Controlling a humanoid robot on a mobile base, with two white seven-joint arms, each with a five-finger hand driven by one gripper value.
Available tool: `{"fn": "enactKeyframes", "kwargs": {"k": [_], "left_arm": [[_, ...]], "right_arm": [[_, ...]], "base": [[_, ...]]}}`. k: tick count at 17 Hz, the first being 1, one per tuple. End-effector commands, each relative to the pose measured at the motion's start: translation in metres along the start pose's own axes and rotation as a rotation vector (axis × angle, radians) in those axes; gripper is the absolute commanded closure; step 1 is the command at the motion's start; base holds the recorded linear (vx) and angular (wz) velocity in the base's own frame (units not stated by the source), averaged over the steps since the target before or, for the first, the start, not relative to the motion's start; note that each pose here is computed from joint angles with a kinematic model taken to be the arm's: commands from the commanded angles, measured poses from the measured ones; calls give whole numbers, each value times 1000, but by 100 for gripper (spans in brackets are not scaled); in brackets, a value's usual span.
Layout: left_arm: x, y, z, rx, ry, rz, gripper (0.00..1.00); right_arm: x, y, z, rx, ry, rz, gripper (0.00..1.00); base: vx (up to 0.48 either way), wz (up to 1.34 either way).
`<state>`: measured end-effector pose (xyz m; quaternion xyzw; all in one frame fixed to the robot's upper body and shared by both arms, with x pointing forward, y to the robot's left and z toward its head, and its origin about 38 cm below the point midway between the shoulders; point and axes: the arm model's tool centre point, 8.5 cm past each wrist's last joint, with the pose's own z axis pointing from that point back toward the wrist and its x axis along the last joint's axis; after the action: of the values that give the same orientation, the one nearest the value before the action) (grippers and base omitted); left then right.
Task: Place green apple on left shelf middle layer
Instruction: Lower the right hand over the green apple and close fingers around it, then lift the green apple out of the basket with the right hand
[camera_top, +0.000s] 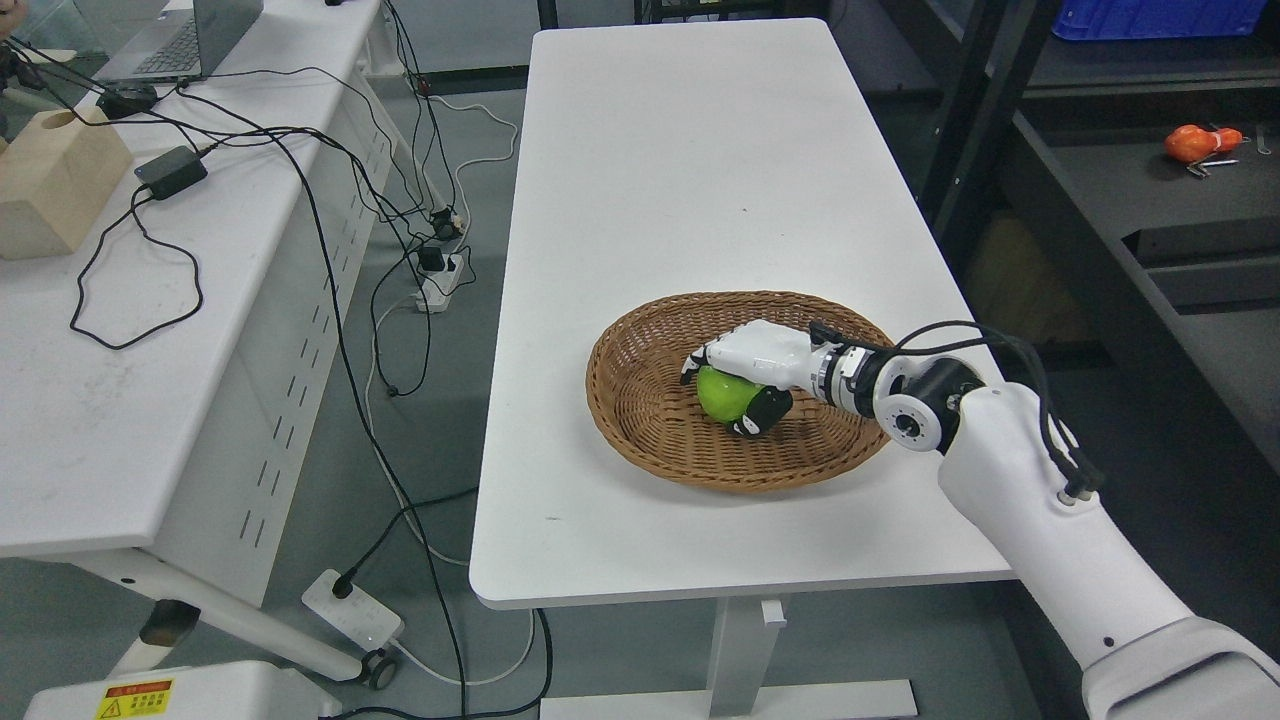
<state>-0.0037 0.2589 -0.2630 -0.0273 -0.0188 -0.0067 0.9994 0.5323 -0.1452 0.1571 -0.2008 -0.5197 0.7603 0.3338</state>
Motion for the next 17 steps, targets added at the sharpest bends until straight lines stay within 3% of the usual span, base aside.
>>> {"fn": "enactKeyframes", "kwargs": {"k": [1, 2, 3, 4, 6, 9, 11, 12, 13, 15, 17], "left_arm": [[0, 11, 2, 17, -1, -1, 0], [0, 11, 2, 17, -1, -1, 0], [0, 11, 2, 17, -1, -1, 0], [0, 11, 2, 17, -1, -1, 0], [-1, 11, 2, 17, 1, -1, 0], [0, 11, 2, 17, 1, -1, 0], [0, 11, 2, 17, 1, -1, 0], [0, 11, 2, 17, 1, -1, 0], [0, 11, 2, 17, -1, -1, 0], [0, 11, 2, 18, -1, -1, 0], [0, 11, 2, 17, 1, -1, 0]], "right_arm": [[-11, 14, 0, 30, 12, -44, 56], [-14, 13, 4, 24, 10, -43, 69], [-23, 7, 12, -6, 17, -67, 94], [-33, 1, 20, -38, 32, -101, 98], [-59, -21, 49, -149, 75, -141, 100], [-83, -53, 102, -365, 131, -182, 100], [-100, -61, 138, -564, 212, -231, 100], [-106, -64, 161, -720, 305, -261, 100], [-106, -61, 180, -841, 392, -266, 100], [-93, -45, 204, -1022, 452, -250, 100], [-88, -26, 224, -1099, 541, -304, 100]], "base": [[0, 0], [0, 0], [0, 0], [0, 0], [0, 0], [0, 0], [0, 0], [0, 0], [0, 0], [0, 0], [0, 0]]}}
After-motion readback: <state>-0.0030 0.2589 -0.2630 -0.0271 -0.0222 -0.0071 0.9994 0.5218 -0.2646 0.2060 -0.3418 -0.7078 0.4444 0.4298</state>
